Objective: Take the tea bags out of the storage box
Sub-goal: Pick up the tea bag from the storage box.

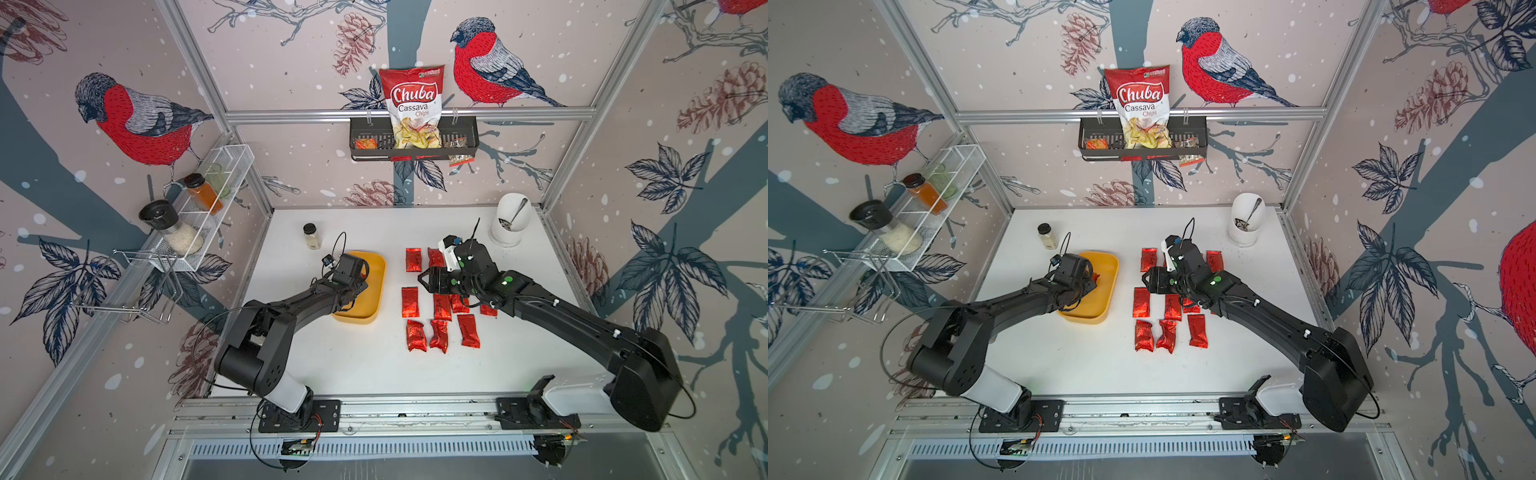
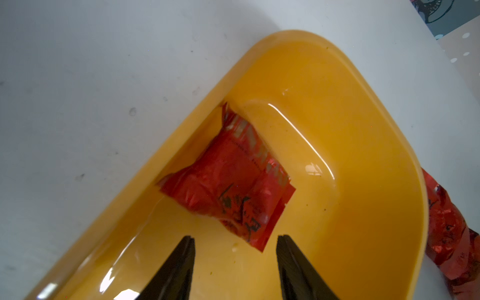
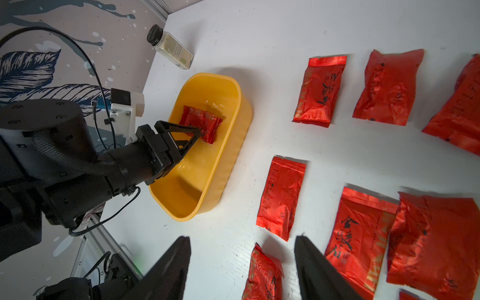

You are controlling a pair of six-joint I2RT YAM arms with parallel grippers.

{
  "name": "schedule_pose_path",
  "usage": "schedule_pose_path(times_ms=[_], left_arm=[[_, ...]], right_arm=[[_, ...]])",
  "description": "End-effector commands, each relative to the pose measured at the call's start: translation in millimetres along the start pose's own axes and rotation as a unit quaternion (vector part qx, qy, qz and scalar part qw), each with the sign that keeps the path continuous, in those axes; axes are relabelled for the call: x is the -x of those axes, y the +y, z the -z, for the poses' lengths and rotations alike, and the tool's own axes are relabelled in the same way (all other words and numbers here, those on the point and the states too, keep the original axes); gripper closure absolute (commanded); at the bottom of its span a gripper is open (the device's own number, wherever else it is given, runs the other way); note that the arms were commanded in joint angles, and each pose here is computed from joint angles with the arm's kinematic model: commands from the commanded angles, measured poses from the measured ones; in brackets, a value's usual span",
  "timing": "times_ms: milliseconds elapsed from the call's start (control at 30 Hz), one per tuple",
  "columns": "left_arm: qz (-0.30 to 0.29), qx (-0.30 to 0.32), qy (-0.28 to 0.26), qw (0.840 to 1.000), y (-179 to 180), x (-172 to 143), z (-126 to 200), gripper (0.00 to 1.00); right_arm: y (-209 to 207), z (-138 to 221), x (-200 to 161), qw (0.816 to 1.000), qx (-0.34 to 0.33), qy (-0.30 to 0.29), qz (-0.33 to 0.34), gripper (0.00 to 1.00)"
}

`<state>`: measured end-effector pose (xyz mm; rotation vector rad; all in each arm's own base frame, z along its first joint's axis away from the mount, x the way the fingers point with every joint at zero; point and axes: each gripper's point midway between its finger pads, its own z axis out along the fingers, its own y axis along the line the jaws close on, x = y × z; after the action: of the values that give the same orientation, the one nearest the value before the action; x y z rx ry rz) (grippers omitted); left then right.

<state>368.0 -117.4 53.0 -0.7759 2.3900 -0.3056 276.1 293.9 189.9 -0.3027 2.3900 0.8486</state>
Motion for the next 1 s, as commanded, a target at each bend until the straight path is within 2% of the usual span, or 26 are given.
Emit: schedule_pose_path(times_ms=[0, 100, 200, 367, 500, 667, 800, 900, 967], left_arm=[[-0.001, -0.006, -0.013, 1.000, -8.5, 8.6, -8.9, 0.46], [0.000, 0.003, -0.004, 1.000, -6.0, 5.4, -21.7, 0.50], [-0.001, 0.007, 0.006, 1.000, -3.7, -0.8, -30.9, 0.59], [-0.002, 0.013, 0.013, 1.000, 1.7, -6.6, -35.9, 0.85], [-0.009, 0.010, 0.016, 1.000, 0.1, -6.5, -32.1, 1.00], [-0.019, -0.008, 0.014, 1.000, -6.5, -1.3, -11.0, 1.00], [-0.053, -0.048, 0.027, 0.997, -24.6, -4.4, 19.4, 1.00], [-0.105, -0.091, 0.067, 0.988, -48.0, -22.8, 42.1, 1.00], [-0.145, -0.128, 0.097, 0.976, -67.4, -42.0, 59.3, 1.00]], right_arm=[[7.1, -1.6, 6.5, 1.000, 0.018, -0.008, 0.014, 0.31], [4.1, -2.2, 6.5, 1.000, 0.016, -0.005, 0.014, 0.32], [0.0, -0.2, 8.0, 1.000, 0.012, -0.006, 0.012, 0.32], [-5.3, 2.7, 8.5, 1.000, 0.009, -0.010, 0.007, 0.32], [-6.8, 4.0, 7.4, 1.000, 0.009, -0.010, 0.003, 0.32], [-6.7, 11.9, 9.8, 1.000, 0.005, -0.019, 0.002, 0.32], [-9.7, 25.4, 13.8, 0.999, -0.007, -0.033, 0.004, 0.32], [-17.7, 43.1, 18.3, 0.998, -0.020, -0.053, -0.002, 0.32], [-25.5, 58.1, 20.8, 0.997, -0.034, -0.069, -0.009, 0.33]])
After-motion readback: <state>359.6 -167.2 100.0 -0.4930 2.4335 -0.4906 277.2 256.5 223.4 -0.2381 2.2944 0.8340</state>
